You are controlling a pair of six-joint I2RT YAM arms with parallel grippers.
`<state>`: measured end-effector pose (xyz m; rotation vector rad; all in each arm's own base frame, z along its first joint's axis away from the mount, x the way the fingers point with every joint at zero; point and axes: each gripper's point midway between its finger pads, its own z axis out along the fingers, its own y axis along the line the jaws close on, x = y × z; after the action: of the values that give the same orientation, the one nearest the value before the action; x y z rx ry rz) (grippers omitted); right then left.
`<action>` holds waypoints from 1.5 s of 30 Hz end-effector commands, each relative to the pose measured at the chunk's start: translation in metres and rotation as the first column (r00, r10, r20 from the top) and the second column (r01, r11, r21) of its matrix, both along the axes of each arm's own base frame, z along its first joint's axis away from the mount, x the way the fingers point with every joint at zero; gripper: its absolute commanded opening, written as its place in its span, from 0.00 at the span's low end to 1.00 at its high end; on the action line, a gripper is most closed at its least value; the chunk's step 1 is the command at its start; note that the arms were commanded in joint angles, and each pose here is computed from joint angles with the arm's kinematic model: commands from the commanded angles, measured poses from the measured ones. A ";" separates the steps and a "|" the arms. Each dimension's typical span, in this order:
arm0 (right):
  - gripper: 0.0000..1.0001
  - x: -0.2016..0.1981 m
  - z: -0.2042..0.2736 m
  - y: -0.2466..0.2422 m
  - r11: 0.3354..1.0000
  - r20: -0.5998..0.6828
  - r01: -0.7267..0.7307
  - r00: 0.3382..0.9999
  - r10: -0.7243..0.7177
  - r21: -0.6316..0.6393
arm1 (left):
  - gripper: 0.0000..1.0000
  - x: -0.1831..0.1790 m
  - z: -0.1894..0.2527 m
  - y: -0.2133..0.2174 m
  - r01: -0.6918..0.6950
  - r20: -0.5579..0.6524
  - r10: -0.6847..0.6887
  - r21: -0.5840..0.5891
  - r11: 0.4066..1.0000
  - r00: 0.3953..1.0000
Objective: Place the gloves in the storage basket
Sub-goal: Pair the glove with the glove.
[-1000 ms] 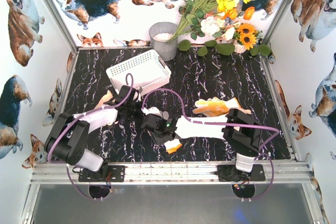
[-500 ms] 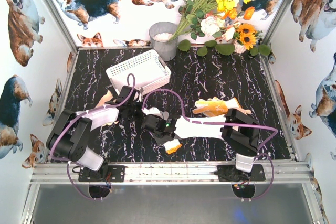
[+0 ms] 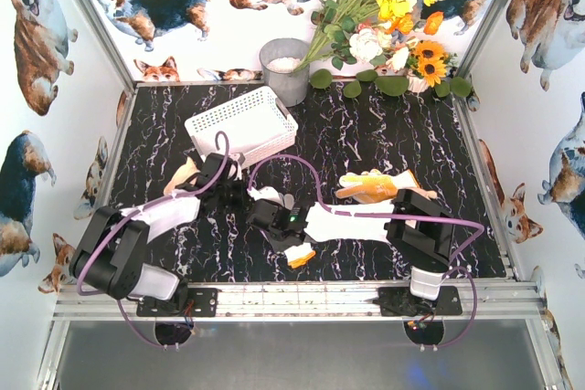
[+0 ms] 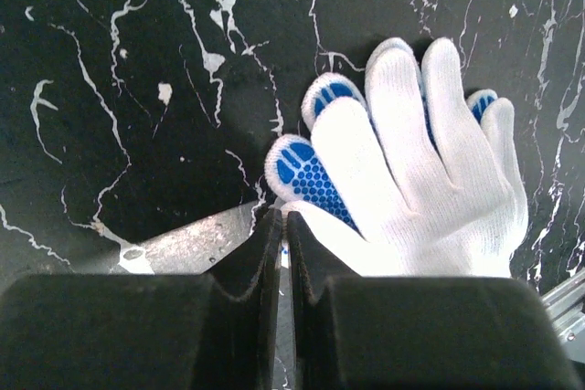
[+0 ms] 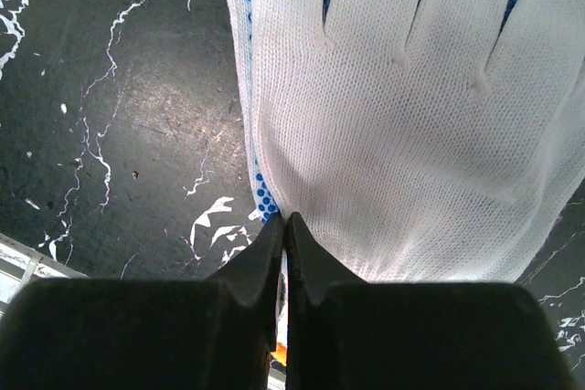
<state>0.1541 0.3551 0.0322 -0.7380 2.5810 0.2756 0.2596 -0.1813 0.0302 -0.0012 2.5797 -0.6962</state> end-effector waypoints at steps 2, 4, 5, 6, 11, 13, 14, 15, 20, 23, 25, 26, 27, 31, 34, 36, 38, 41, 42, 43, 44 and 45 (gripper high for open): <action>0.00 0.003 0.022 0.013 0.995 0.038 0.000 0.999 -0.004 0.096 | 0.00 -0.002 0.000 0.007 -0.029 0.015 0.029 -0.002 1.000 0.999; 0.00 0.002 0.023 0.012 0.994 0.037 0.000 0.999 -0.004 0.108 | 0.00 -0.002 0.001 0.009 -0.040 0.022 0.040 0.002 0.999 0.999; 0.00 0.001 0.023 0.012 0.994 0.038 -0.001 0.999 -0.003 0.112 | 0.00 -0.002 0.002 0.010 -0.043 0.026 0.043 0.002 0.999 0.999; 0.00 0.001 0.024 0.012 0.993 0.037 -0.003 0.999 -0.001 0.116 | 0.00 -0.002 0.003 0.011 -0.048 0.032 0.048 0.004 0.999 0.998; 0.00 -0.002 0.024 0.014 0.992 0.026 -0.014 1.000 0.011 0.126 | 0.00 -0.001 0.003 0.016 -0.067 0.041 0.066 0.022 0.998 0.997; 0.00 -0.003 0.024 0.014 0.992 0.026 -0.017 1.000 0.014 0.128 | 0.00 -0.002 0.000 0.016 -0.068 0.031 0.067 0.027 0.997 0.997; 0.00 -0.004 0.024 0.014 0.991 0.024 -0.021 1.000 0.018 0.129 | 0.00 -0.003 -0.001 0.016 -0.067 0.026 0.066 0.029 0.997 0.997; 0.00 -0.004 0.025 0.014 0.991 0.025 -0.022 1.000 0.019 0.131 | 0.00 -0.003 -0.002 0.017 -0.068 0.021 0.068 0.032 0.997 0.997; 0.00 -0.007 0.027 0.013 0.990 0.031 -0.030 0.999 0.026 0.141 | 0.00 -0.007 -0.005 0.019 -0.072 0.012 0.072 0.042 0.997 0.997; 0.00 -0.009 0.024 0.013 0.989 0.023 -0.035 0.999 0.032 0.145 | 0.00 -0.010 -0.006 0.021 -0.081 0.009 0.081 0.042 0.996 0.997; 0.00 -0.012 0.022 0.013 0.990 0.007 -0.039 0.999 0.038 0.138 | 0.00 -0.014 -0.011 0.023 -0.089 -0.007 0.089 0.043 0.995 0.996; 0.00 -0.013 0.019 0.012 0.991 -0.001 -0.039 0.999 0.040 0.131 | 0.00 -0.016 -0.013 0.023 -0.092 -0.013 0.093 0.041 0.995 0.996; 0.00 -0.015 0.018 0.011 0.991 -0.007 -0.042 0.999 0.043 0.128 | 0.00 -0.018 -0.014 0.023 -0.096 -0.018 0.096 0.037 0.995 0.995; 0.00 -0.018 0.012 0.009 0.992 -0.023 -0.044 0.999 0.047 0.121 | 0.00 -0.025 -0.017 0.025 -0.106 -0.028 0.107 0.036 0.994 0.994; 0.00 -0.020 0.007 0.007 0.993 -0.033 -0.046 0.998 0.050 0.105 | 0.00 -0.030 -0.018 0.028 -0.117 -0.031 0.118 0.037 0.992 0.992; 0.00 -0.021 0.004 0.007 0.994 -0.045 -0.048 0.998 0.053 0.099 | 0.00 -0.034 -0.021 0.030 -0.120 -0.044 0.121 0.040 0.992 0.992; 0.00 -0.023 0.002 0.007 0.994 -0.055 -0.051 0.997 0.057 0.096 | 0.00 -0.040 -0.026 0.032 -0.124 -0.062 0.127 0.048 0.991 0.990; 0.04 -0.025 -0.001 0.006 0.994 -0.064 -0.055 0.996 0.061 0.096 | 0.00 -0.046 -0.028 0.035 -0.125 -0.075 0.129 0.056 0.991 0.989; 0.08 -0.026 -0.001 0.006 0.994 -0.067 -0.056 0.996 0.062 0.099 | 0.03 -0.046 -0.026 0.036 -0.125 -0.075 0.129 0.061 0.990 0.989; 0.14 -0.028 -0.001 0.007 0.993 -0.074 -0.060 0.995 0.068 0.104 | 0.09 -0.046 -0.023 0.036 -0.124 -0.072 0.129 0.065 0.990 0.989; 0.18 -0.029 0.000 0.008 0.992 -0.077 -0.063 0.994 0.072 0.111 | 0.15 -0.044 -0.019 0.037 -0.127 -0.062 0.131 0.069 0.989 0.989; 0.22 -0.030 0.003 0.008 0.990 -0.080 -0.067 0.994 0.077 0.121 | 0.21 -0.041 -0.013 0.038 -0.134 -0.050 0.138 0.074 0.988 0.989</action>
<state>0.1296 0.3560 0.0307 -0.7803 2.6065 0.4241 0.2241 -0.1582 0.0167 -0.1410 2.5912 -0.6502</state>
